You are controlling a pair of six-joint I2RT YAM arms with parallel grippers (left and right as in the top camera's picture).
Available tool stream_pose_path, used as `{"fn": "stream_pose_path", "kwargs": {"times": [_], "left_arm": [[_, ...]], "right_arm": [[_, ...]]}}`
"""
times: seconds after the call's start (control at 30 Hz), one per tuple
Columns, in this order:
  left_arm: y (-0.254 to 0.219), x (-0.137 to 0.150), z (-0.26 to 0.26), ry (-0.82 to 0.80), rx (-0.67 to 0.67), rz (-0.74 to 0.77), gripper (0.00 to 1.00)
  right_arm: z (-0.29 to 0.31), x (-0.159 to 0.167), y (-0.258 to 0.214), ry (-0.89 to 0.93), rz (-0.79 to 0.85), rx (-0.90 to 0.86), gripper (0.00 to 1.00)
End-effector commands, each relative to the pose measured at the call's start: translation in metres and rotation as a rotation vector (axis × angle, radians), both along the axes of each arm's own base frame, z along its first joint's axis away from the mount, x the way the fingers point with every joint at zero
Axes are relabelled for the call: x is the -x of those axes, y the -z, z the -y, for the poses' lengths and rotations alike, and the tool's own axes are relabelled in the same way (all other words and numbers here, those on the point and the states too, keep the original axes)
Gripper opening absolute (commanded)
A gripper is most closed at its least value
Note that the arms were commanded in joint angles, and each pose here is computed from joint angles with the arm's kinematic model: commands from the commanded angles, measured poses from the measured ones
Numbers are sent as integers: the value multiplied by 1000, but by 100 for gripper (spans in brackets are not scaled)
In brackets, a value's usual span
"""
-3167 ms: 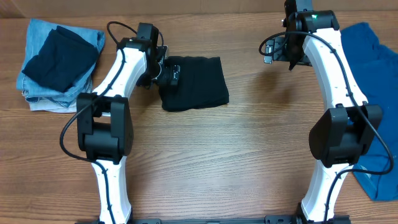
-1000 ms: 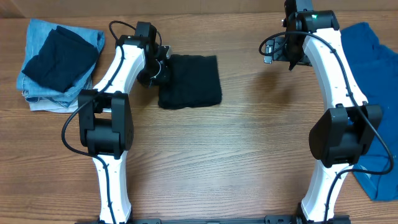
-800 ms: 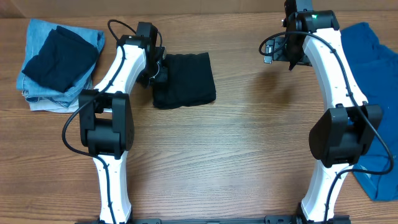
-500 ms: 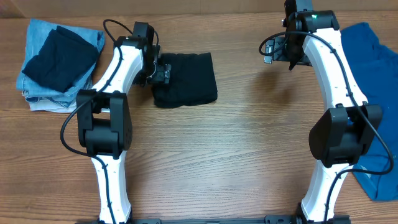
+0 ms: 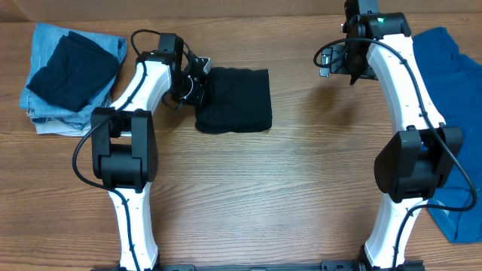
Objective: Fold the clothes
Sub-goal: 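Lift and carry the black shirt left toward the garment stack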
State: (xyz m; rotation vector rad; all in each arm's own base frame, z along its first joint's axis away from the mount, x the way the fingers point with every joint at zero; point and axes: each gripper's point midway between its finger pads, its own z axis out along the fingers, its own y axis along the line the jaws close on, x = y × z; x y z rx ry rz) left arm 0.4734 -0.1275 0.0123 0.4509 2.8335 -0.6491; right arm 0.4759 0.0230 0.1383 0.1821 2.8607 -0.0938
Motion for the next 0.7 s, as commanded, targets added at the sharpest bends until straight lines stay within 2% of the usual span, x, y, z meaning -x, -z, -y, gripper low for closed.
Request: {"fn": "stream_pose_path", "kwargs": {"times": [0.0, 0.17, 0.37, 0.47, 0.67], "left_arm": [[7, 11, -6, 13, 6, -85, 4], [-68, -28, -10, -56, -42, 45, 4], [-91, -44, -14, -137, -94, 93, 4], [-93, -51, -32, -270, -158, 86, 4], [-138, -79, -55, -415, -236, 223, 4]], "right_arm": [[3, -2, -21, 1, 52, 7, 100], [3, -2, -21, 1, 52, 7, 100], [3, -2, -21, 1, 53, 7, 100], [3, -2, -21, 2, 52, 7, 100], [3, -2, -21, 1, 52, 7, 100]]}}
